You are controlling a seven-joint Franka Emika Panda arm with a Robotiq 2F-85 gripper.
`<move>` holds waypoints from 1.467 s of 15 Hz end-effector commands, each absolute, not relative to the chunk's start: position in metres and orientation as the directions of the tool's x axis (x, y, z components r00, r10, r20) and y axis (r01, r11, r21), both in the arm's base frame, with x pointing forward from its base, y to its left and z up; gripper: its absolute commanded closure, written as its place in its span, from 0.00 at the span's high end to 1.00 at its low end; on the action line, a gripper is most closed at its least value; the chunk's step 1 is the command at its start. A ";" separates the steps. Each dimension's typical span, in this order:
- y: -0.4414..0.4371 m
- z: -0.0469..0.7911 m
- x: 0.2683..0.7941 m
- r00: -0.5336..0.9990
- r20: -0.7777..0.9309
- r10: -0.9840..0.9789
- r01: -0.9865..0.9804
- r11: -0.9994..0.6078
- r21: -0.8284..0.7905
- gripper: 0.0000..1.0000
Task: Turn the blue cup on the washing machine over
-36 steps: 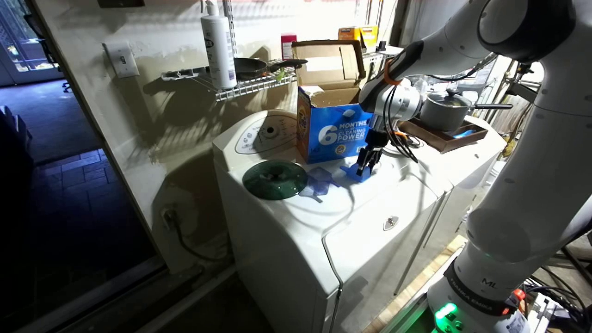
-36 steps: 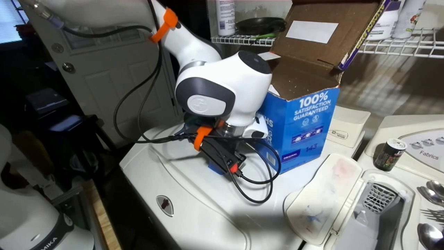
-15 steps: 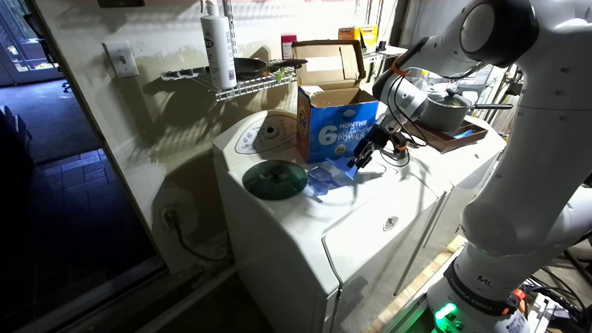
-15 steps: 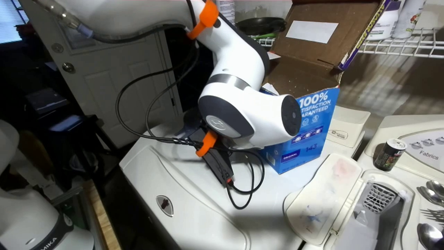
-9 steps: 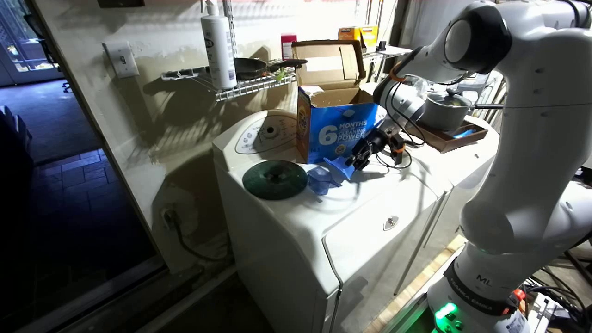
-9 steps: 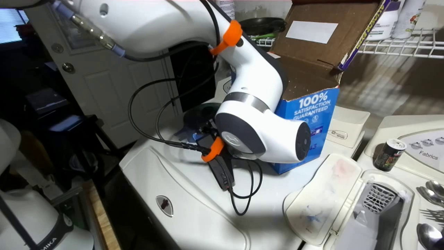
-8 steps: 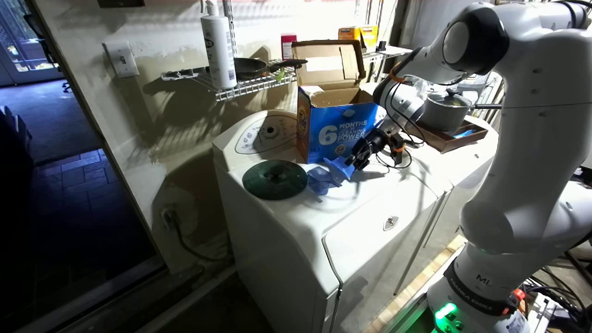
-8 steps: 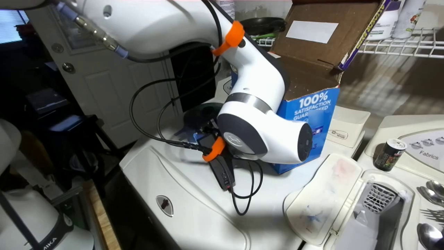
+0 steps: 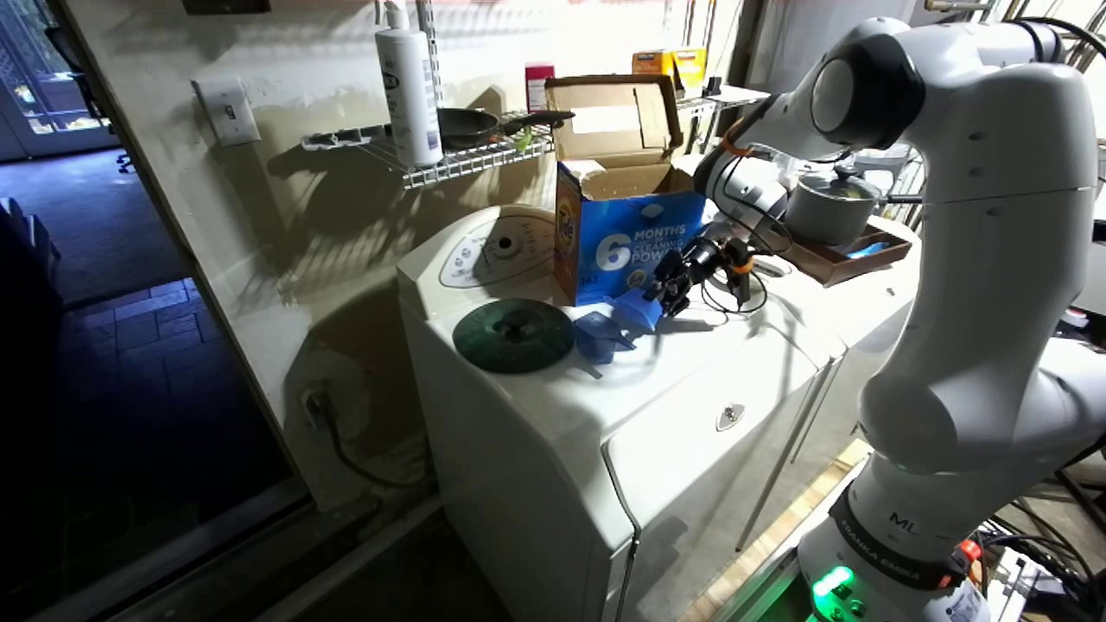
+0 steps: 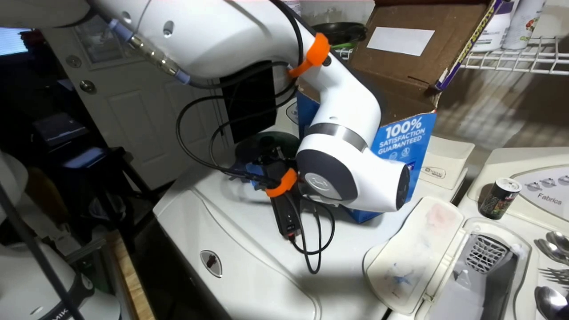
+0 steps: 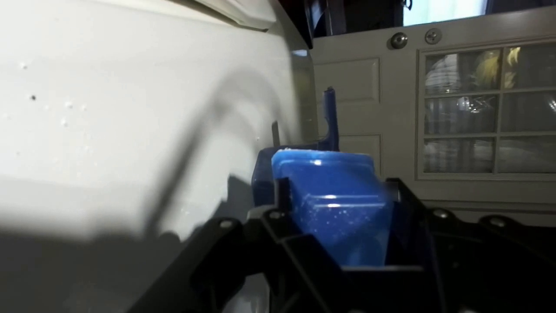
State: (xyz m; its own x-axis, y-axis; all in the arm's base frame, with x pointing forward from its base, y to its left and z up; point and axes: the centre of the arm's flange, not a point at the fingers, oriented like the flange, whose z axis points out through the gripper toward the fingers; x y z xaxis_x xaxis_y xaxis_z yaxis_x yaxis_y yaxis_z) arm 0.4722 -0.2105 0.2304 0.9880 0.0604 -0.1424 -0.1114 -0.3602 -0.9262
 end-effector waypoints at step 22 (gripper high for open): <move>-0.211 0.190 0.474 0.891 -0.446 0.085 -0.430 -0.155 -0.889 0.31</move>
State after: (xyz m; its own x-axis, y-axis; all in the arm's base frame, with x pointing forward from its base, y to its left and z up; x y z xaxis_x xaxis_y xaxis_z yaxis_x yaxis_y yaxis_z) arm 0.4742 -0.2075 0.2394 0.9246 0.0694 -0.3745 -0.3486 -0.2422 -0.9054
